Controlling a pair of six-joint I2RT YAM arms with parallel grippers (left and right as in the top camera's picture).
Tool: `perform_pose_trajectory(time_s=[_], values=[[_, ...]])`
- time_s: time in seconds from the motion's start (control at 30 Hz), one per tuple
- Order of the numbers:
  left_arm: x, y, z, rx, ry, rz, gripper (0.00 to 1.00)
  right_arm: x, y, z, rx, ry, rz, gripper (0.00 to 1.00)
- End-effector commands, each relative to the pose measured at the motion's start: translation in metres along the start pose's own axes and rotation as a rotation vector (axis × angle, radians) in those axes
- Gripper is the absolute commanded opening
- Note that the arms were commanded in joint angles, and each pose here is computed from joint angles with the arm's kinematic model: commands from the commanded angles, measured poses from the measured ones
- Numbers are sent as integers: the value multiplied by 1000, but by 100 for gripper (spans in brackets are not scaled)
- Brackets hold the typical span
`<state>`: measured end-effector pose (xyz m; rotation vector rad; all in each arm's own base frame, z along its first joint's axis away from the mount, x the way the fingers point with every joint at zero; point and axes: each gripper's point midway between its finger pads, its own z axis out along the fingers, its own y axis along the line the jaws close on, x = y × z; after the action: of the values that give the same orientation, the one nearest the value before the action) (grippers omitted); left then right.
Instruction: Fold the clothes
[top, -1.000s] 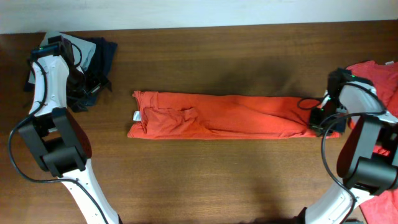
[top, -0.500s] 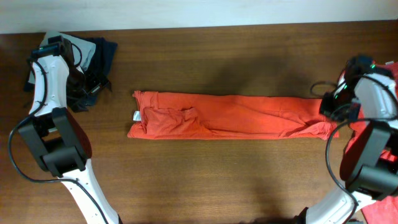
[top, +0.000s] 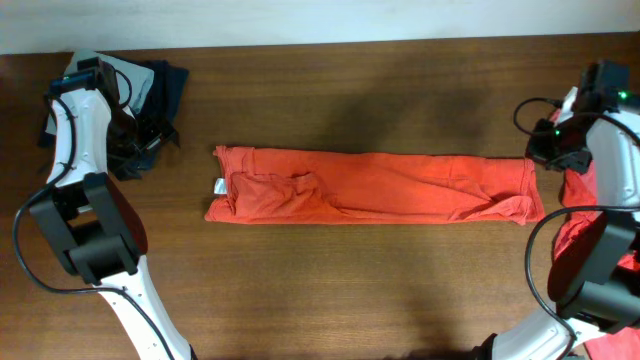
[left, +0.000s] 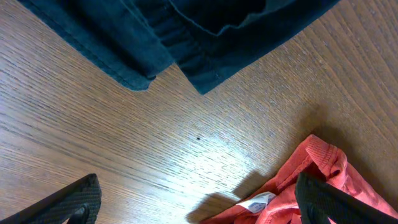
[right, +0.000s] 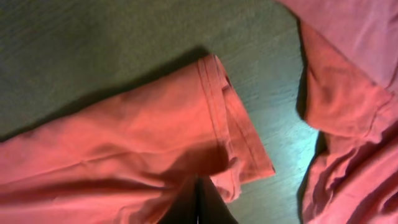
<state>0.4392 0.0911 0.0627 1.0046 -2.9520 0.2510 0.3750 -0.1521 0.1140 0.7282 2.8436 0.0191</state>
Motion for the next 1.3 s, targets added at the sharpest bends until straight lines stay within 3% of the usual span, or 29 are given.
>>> perform_pose_trajectory(time_s=[0.0, 0.73, 1.1, 1.27], values=[[-2, -3, -6, 14, -14, -4, 99, 4, -2, -2, -66, 23, 25, 5], [-2, -3, -6, 14, -14, -4, 99, 68, 15, 70, -161, 190, -166, 5], [-2, -3, -6, 14, -14, -4, 99, 52, 19, 66, -178, 134, -174, 5], [-2, -3, -6, 14, -14, -4, 99, 28, 15, 28, -201, 113, -94, 5]])
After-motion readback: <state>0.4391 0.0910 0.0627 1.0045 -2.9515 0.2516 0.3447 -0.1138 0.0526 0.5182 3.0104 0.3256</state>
